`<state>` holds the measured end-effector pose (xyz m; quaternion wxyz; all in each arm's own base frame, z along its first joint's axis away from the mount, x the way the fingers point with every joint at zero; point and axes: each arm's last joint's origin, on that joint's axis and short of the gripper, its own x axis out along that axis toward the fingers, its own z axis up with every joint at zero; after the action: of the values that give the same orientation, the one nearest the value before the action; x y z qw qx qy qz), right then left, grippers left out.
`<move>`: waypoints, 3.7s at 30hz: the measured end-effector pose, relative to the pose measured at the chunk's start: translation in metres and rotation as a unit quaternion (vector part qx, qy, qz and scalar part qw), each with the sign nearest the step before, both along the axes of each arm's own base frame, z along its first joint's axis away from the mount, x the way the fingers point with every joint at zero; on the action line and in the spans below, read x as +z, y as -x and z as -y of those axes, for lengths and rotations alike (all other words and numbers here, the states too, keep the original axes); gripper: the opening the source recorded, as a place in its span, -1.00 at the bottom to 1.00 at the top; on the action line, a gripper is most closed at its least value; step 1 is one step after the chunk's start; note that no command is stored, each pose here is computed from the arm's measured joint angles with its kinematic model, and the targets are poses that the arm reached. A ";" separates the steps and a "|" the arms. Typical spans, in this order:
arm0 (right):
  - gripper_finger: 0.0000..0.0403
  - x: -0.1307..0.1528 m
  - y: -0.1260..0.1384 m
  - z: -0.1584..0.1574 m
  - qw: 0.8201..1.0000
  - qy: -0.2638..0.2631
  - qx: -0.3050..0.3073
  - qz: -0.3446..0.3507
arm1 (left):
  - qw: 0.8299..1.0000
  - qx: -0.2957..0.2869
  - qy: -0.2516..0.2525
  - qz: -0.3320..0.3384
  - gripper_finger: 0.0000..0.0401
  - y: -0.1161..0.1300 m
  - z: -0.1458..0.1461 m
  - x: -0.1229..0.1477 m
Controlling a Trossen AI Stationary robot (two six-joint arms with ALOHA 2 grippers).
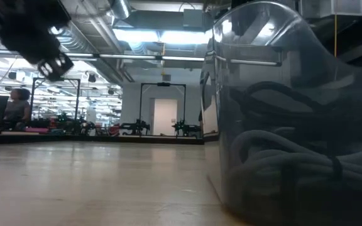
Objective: Pick and place USB-C Cables
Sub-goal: Put the black charger cable into the black bin
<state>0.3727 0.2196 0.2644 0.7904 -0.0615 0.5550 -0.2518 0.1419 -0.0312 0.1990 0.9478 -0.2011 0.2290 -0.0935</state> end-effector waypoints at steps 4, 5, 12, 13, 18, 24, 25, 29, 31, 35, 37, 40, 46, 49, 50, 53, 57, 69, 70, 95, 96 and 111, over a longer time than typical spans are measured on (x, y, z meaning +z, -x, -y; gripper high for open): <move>-0.10 0.000 -0.001 0.001 1.000 0.004 -0.009 0.009 | 0.997 -0.055 -0.014 -0.048 -1.00 -0.001 0.029 0.014; -0.10 0.000 -0.001 0.002 1.000 0.007 -0.010 0.011 | 0.995 -0.061 -0.017 -0.074 -1.00 -0.001 0.036 0.017; -0.10 0.001 -0.002 0.003 0.999 0.031 -0.011 0.028 | 0.944 -0.040 0.049 -0.323 -1.00 0.007 0.088 0.024; -0.10 0.001 -0.002 0.003 0.999 0.033 -0.011 0.029 | 0.931 -0.036 0.074 -0.356 -1.00 0.008 0.096 0.021; -0.10 0.002 -0.002 0.003 0.999 0.038 -0.011 0.033 | 0.830 -0.011 0.157 -0.535 -1.00 0.016 0.128 -0.001; -0.10 0.002 -0.002 0.003 0.999 0.039 -0.011 0.034 | 0.763 0.012 0.155 -0.627 -1.00 0.016 0.148 -0.027; -0.10 0.002 -0.002 0.003 0.999 0.039 -0.011 0.034 | 0.769 0.015 0.150 -0.621 -1.00 0.013 0.150 -0.032; -0.10 0.002 -0.002 0.003 0.999 0.039 -0.011 0.034 | 0.813 0.048 0.122 -0.568 -1.00 -0.003 0.154 -0.050; -0.10 0.002 -0.002 0.003 0.999 0.039 -0.011 0.034 | 0.822 0.080 0.114 -0.552 -1.00 -0.012 0.150 -0.057; -0.10 0.002 -0.002 0.003 0.999 0.036 -0.011 0.033 | 0.828 0.107 0.107 -0.541 -1.00 -0.028 0.138 -0.065; -0.10 0.002 -0.002 0.003 0.999 0.036 -0.011 0.033 | 0.837 0.107 0.103 -0.527 -1.00 -0.038 0.128 -0.066; -0.10 0.002 -0.002 0.002 0.999 0.034 -0.011 0.037 | 0.866 0.108 0.086 -0.481 -1.00 -0.059 0.107 -0.065; -0.10 0.002 -0.003 0.002 0.999 0.033 -0.011 0.038 | 0.922 0.108 -0.002 -0.371 -1.00 -0.100 0.053 -0.058; -0.10 0.002 -0.003 0.002 0.999 0.030 -0.011 0.042 | 0.943 0.117 -0.064 -0.304 -1.00 -0.126 0.028 -0.036; -0.10 0.002 -0.003 0.001 0.999 0.029 -0.011 0.043 | 0.948 0.114 -0.081 -0.285 -1.00 -0.135 0.021 -0.027; -0.10 0.002 -0.004 0.001 0.999 0.027 -0.011 0.044 | 0.957 0.087 -0.110 -0.252 -1.00 -0.154 0.011 0.006; -0.10 0.002 -0.004 0.001 0.999 0.025 -0.011 0.046 | 0.909 0.055 -0.133 -0.392 -1.00 -0.136 0.015 0.033; -0.10 0.002 -0.002 0.002 0.999 0.032 -0.010 0.038 | 0.842 0.070 -0.079 -0.529 -1.00 -0.093 0.042 -0.040; -0.10 0.002 -0.002 0.002 0.999 0.032 -0.010 0.037 | 0.857 0.070 -0.074 -0.505 -1.00 -0.099 0.045 -0.041; -0.10 0.002 -0.003 0.002 0.999 0.030 -0.010 0.040 | 0.883 0.037 -0.116 -0.453 -1.00 -0.128 0.038 -0.024; -0.10 0.002 -0.003 0.002 0.999 0.030 -0.010 0.040 | 0.891 0.040 -0.110 -0.439 -1.00 -0.132 0.038 -0.029; -0.10 0.002 -0.003 0.003 0.999 0.031 -0.011 0.038 | 0.937 0.051 -0.191 -0.288 -1.00 -0.205 0.005 -0.005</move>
<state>0.3756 0.2170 0.2664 0.8059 -0.0703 0.5170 -0.2800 0.3470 -0.0358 0.1935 0.8652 -0.0458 0.4955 0.0624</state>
